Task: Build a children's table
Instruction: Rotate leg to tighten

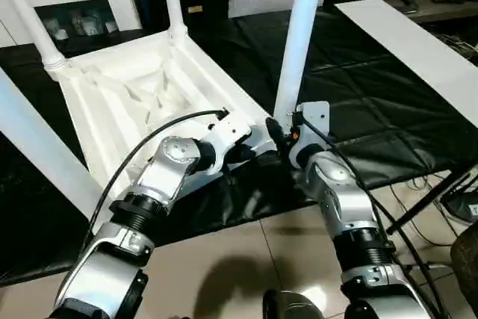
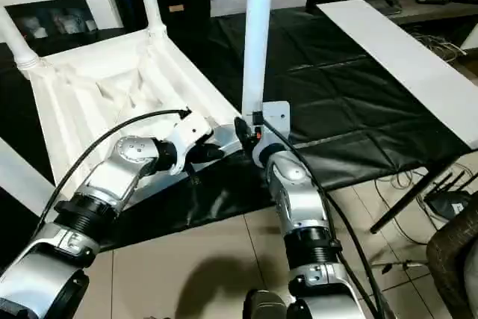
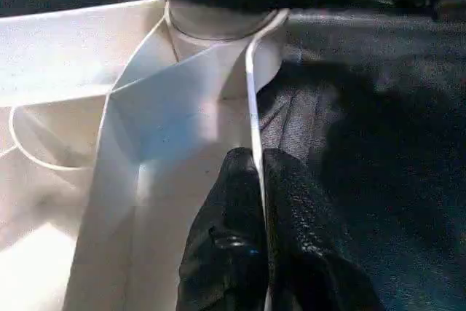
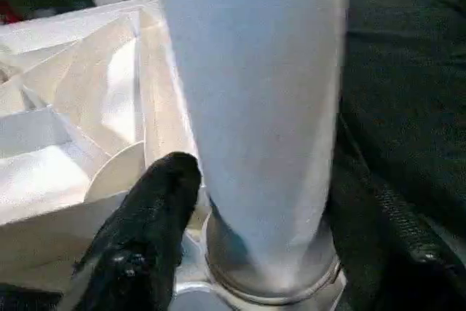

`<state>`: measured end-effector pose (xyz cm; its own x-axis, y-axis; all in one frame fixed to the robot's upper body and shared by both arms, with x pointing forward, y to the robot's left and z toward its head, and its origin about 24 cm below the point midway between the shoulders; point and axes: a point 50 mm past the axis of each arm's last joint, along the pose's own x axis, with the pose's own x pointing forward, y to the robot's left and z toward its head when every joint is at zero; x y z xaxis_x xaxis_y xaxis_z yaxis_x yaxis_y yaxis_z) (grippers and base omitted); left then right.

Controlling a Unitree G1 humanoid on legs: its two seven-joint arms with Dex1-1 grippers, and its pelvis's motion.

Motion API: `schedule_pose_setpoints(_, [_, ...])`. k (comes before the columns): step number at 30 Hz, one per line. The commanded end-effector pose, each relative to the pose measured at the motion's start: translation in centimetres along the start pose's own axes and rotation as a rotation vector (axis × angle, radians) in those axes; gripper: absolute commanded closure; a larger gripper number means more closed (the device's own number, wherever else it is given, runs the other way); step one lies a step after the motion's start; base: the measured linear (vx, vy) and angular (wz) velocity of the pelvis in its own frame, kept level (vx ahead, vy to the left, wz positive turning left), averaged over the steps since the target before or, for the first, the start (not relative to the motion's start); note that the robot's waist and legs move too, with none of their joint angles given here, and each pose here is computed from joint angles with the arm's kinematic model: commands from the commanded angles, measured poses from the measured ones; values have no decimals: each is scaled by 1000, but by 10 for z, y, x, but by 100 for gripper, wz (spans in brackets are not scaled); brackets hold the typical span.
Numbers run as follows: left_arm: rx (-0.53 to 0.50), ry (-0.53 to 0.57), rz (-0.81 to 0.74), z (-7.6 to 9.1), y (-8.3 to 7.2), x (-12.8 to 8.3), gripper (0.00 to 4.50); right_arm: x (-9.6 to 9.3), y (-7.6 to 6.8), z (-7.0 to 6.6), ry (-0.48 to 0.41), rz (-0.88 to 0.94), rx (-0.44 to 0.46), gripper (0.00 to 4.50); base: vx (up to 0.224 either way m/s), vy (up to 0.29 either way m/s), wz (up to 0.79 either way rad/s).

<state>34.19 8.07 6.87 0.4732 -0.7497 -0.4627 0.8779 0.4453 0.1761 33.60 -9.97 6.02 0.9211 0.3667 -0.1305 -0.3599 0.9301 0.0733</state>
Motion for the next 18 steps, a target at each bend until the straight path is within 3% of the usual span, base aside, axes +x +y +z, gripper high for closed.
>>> schedule_pose_setpoints(1, [107,-62,-81,17,-6,3,450,-9,5,-24,77,86,-31,115,0,0,0])
schedule_pose_setpoints(7, [166,-42,17,7,12,-8,450,-47,-26,-28,23,74,51,55,0,0,0])
schedule_pose_setpoints(10, [150,-88,41,8,15,-10,450,-58,-27,-20,-45,135,112,36,0,0,0])
schedule_pose_setpoints(11, [131,-138,42,12,15,-11,450,-65,-27,-13,-88,177,111,36,0,0,0])
schedule_pose_setpoints(14, [71,-229,19,18,13,-15,395,-74,-25,4,-168,278,58,6,0,0,0])
schedule_pose_setpoints(18, [48,-251,47,13,12,-20,366,-77,-26,29,-239,339,83,0,0,0,0])
